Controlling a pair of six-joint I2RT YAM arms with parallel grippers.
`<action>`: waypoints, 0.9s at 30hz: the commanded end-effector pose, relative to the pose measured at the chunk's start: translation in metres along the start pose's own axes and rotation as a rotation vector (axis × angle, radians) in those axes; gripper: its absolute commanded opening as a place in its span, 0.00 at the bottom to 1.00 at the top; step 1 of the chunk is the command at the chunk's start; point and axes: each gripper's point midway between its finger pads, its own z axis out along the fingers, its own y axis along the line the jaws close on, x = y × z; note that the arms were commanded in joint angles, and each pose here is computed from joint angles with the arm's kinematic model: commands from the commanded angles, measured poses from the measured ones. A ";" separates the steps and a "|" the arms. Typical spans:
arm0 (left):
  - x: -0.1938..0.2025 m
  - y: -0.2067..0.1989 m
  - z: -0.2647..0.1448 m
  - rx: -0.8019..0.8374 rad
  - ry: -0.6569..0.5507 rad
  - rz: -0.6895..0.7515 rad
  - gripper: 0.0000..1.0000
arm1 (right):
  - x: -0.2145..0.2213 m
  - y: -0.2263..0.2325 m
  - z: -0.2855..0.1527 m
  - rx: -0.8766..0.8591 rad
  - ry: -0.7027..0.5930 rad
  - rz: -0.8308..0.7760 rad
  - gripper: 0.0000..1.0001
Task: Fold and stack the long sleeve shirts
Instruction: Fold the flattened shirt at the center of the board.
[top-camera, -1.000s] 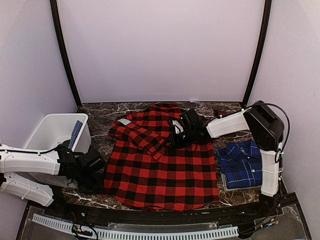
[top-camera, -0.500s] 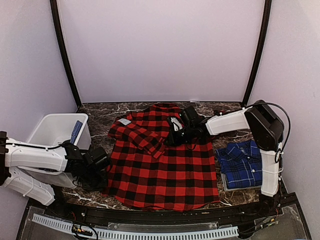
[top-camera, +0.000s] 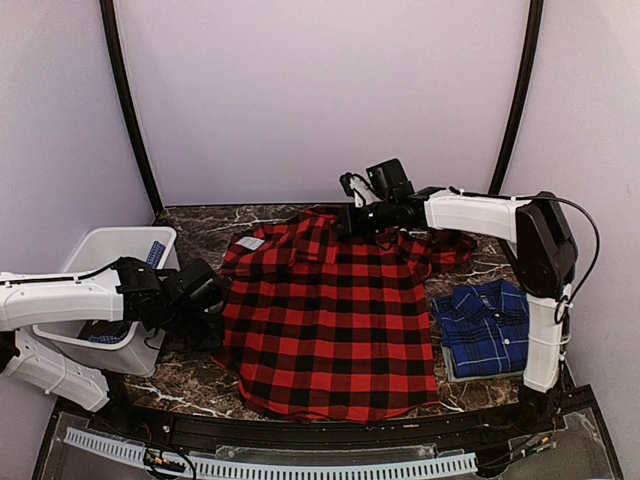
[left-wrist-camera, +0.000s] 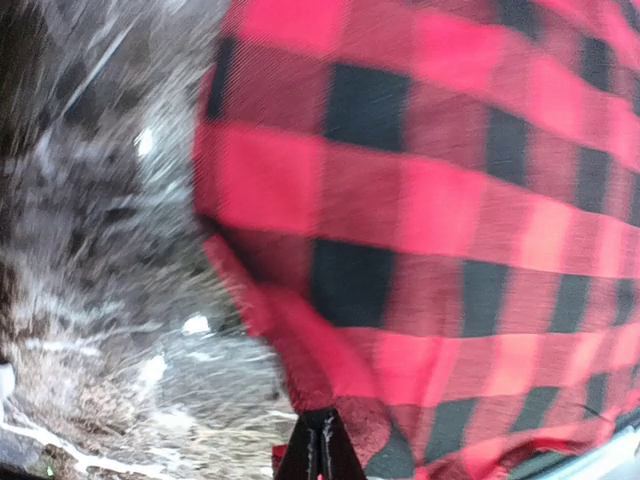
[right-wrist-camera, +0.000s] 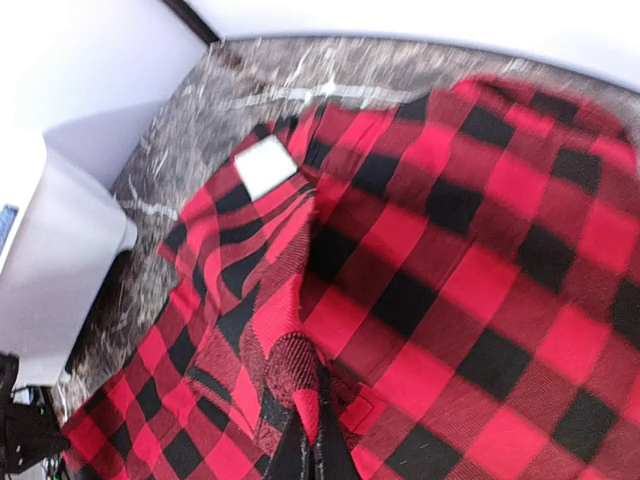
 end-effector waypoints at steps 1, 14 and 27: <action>-0.015 -0.034 -0.028 0.113 -0.057 0.151 0.00 | -0.052 -0.015 -0.038 0.066 -0.108 -0.036 0.00; 0.002 -0.124 -0.037 0.318 0.037 0.522 0.00 | -0.101 -0.075 -0.120 0.239 -0.256 -0.018 0.00; 0.024 -0.152 -0.016 0.373 0.177 0.647 0.00 | -0.101 -0.102 -0.195 0.437 -0.338 -0.021 0.00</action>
